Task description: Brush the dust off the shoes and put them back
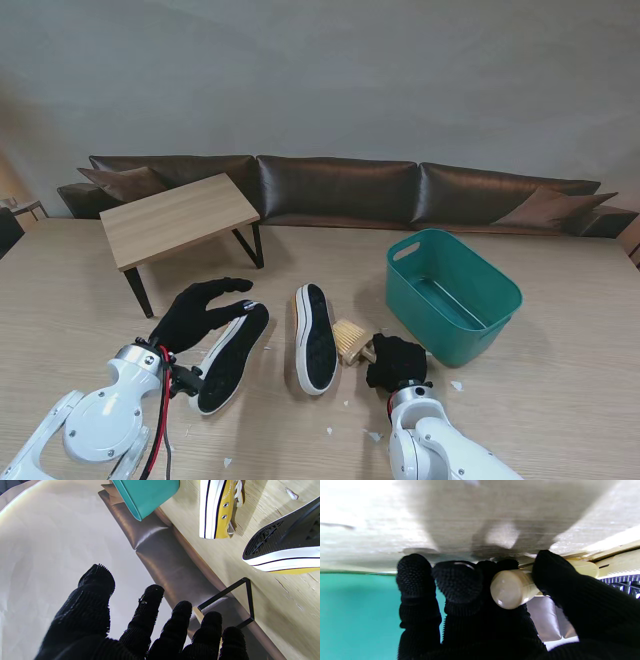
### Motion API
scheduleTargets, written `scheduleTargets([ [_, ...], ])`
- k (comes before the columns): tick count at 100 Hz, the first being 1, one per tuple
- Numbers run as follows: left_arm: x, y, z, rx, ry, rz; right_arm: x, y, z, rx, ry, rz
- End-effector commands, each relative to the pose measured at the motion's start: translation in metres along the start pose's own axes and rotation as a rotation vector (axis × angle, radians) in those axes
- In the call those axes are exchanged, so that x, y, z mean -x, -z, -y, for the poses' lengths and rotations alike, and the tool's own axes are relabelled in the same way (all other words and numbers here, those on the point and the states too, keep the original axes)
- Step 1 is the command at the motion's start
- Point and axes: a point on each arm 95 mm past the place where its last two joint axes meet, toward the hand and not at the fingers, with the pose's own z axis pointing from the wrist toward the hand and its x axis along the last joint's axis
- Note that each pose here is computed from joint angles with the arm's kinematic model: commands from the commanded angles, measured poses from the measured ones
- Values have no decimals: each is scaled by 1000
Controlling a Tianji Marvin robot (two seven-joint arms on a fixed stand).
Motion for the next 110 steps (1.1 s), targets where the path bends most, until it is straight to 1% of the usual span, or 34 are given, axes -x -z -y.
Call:
scheduleTargets([
  [1,-2,1,-4,14,17,1,0,6,10,-45,0,8],
  [29,-3,1,-5,13,38,4,1,6,9,-47,20,5],
  [51,-3,1,-5,11,51,8,2,4,8,3,14,-6],
  [62,-4,1,-5,10,57,9,3,3,6,5,21,-25],
  [97,-4,1,-5,16,63,12,4,1,4,-27,-5,-58],
  [110,-3,1,-5,15,65,12,1,2,1,-3,-45,-83],
])
